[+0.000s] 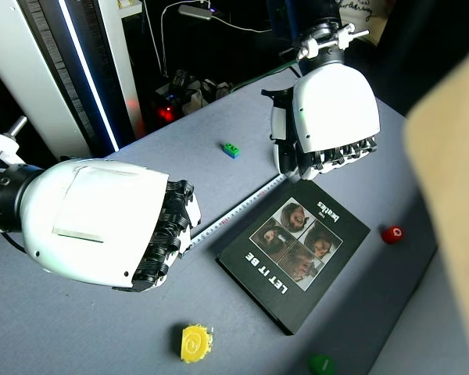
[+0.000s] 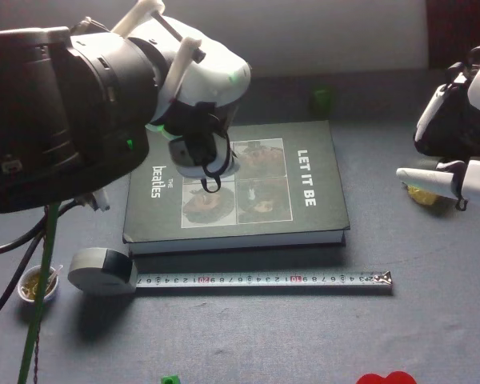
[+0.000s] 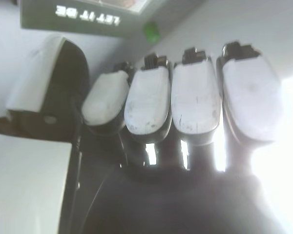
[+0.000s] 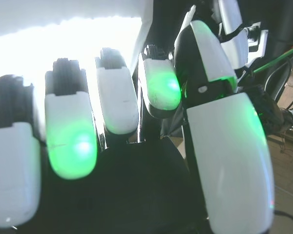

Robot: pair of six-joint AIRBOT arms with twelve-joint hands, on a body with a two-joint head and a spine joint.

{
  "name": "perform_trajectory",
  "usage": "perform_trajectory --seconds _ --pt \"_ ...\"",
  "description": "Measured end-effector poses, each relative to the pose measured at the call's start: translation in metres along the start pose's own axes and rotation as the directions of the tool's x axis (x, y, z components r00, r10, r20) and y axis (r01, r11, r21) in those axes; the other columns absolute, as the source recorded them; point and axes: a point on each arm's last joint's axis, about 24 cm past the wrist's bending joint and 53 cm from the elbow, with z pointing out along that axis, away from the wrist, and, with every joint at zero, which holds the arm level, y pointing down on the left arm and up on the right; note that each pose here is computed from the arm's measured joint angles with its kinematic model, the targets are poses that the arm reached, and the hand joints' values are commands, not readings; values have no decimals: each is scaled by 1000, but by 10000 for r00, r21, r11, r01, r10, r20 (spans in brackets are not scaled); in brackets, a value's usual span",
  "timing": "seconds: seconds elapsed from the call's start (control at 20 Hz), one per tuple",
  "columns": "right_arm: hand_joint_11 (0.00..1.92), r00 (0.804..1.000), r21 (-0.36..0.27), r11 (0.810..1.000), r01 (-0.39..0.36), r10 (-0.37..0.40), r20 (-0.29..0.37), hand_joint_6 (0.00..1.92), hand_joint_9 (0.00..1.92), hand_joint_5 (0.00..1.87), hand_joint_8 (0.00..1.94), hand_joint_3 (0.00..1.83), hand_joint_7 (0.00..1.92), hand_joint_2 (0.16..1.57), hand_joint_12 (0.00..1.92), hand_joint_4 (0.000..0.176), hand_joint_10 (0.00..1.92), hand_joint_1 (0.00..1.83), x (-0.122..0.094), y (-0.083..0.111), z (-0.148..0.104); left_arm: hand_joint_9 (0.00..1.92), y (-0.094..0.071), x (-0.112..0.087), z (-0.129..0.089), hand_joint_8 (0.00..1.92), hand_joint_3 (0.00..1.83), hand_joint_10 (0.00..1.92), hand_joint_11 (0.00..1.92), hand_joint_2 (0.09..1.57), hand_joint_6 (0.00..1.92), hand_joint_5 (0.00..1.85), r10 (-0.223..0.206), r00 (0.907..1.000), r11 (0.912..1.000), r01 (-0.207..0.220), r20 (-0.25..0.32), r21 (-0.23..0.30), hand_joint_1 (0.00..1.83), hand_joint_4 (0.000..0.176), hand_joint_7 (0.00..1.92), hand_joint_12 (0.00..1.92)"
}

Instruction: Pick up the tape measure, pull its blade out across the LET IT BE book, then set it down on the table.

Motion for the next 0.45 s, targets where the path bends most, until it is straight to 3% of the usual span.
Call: perform_trajectory --seconds 0.45 --pt "1908 10000 -3 10000 -17 17 12 1921 1758 1372 1941 9 1533 1317 1921 176 1921 777 0 0 0 1422 -1 1 0 1921 2 1921 1416 1239 1921 1287 -19 10000 10000 20 -20 31 697 0 1424 1921"
